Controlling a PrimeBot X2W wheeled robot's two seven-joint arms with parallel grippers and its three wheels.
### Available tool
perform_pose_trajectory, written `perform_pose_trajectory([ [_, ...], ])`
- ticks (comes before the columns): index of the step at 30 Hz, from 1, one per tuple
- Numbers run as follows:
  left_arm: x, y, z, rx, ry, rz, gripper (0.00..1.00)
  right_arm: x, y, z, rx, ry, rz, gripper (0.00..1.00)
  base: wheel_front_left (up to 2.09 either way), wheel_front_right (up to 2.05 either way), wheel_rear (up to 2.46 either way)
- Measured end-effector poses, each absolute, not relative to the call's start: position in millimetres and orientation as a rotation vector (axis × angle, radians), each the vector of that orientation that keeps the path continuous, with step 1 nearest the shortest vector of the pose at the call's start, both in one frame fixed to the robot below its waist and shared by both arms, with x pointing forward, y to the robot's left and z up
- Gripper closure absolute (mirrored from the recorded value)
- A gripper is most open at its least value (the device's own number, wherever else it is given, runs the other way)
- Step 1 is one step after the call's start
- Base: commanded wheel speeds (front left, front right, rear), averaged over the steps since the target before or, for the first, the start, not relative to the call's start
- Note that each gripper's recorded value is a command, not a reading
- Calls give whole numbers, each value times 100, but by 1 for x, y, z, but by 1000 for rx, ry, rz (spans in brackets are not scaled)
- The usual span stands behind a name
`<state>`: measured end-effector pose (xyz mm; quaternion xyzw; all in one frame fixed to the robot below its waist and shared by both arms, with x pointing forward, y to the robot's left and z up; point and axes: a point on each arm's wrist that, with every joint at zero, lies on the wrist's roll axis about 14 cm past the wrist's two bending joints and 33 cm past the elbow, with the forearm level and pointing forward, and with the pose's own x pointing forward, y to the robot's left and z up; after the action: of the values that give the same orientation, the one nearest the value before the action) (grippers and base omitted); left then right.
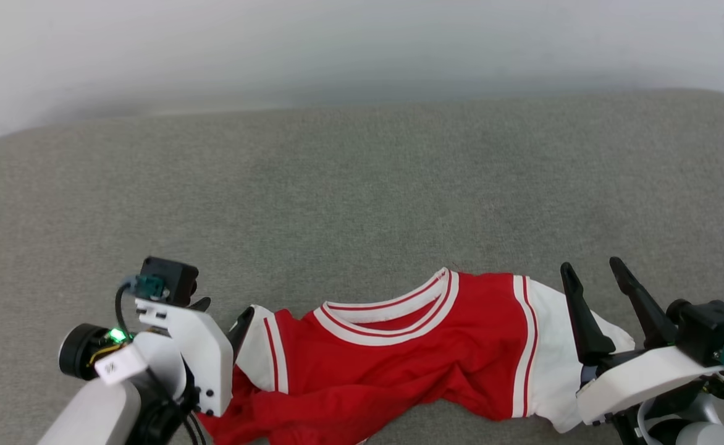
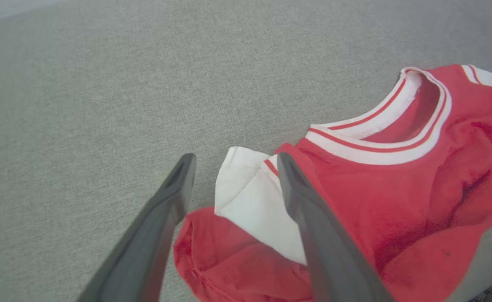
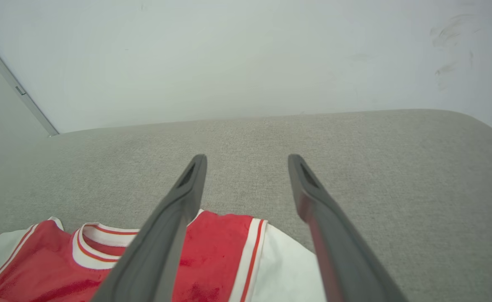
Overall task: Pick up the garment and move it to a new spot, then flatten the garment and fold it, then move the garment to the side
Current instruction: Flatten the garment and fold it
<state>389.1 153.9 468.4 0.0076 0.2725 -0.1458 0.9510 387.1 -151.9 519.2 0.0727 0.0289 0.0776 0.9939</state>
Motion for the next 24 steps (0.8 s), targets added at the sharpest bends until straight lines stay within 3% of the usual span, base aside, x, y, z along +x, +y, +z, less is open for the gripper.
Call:
perform_pose_trajectory([
  [10,404,153,398,93,896,-363,0,399,-167,491,165,116,103,0,0,0,0],
  [17,403,147,369,142,1038,-410,2,401,-175,481,174,134,77,0,0,0,0],
  [18,403,146,368,139,1047,-418,60,402,-175,480,174,134,75,0,0,0,0],
  [19,404,145,367,138,1048,-424,100,402,-175,480,175,133,74,0,0,0,0],
  [24,424,137,378,75,935,-399,100,403,-175,477,184,137,74,0,0,0,0],
])
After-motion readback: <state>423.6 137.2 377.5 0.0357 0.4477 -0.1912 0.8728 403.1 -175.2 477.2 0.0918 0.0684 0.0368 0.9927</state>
